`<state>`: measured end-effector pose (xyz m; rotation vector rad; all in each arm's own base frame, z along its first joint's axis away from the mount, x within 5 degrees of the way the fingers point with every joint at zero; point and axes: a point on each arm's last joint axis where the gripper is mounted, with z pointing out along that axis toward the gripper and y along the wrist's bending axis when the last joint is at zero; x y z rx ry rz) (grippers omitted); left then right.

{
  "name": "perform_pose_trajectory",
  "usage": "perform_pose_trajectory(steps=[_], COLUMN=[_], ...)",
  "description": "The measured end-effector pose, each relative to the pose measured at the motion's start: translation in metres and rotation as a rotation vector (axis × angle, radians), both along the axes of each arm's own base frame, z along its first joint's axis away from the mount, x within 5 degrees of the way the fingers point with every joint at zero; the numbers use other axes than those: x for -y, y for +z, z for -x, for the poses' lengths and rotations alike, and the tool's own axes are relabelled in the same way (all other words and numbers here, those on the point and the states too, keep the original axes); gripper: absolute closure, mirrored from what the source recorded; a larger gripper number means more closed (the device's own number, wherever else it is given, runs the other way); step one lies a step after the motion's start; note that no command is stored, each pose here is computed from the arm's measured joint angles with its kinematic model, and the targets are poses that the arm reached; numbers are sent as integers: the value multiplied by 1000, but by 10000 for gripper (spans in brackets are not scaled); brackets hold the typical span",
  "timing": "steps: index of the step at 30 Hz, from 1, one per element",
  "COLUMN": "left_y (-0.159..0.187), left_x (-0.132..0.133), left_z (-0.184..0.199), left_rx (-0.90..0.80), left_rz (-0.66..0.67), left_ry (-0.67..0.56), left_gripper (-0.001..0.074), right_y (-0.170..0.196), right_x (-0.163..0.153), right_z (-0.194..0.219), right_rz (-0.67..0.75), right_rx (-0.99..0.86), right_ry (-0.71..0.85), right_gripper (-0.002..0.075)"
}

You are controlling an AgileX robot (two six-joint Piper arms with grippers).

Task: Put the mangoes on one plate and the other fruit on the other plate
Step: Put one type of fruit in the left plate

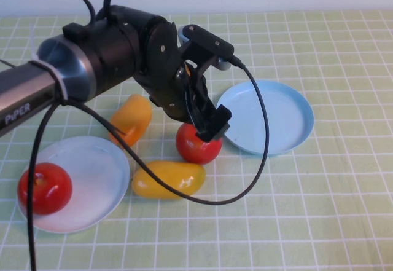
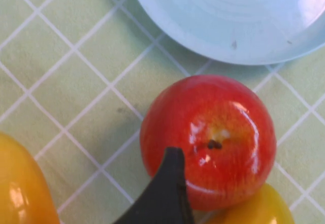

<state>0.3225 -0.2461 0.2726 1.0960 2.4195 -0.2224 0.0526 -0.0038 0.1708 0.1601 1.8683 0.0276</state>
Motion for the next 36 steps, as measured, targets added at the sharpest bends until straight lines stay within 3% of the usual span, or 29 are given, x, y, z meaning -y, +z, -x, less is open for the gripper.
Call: perform_pose_trajectory(steps=[18,36], left_y=[-27,-46], left_x=[7,11], left_z=[-29,-41], left_rx=[-97,-127], left_rz=[-72,-80], left_ry=[92,106], left_gripper=[66,66], right_y=[0,0], right_x=[0,0], right_z=[0,0], right_rz=[0,0], right_rx=[0,0], right_ry=[0,0], right_gripper=[743,743])
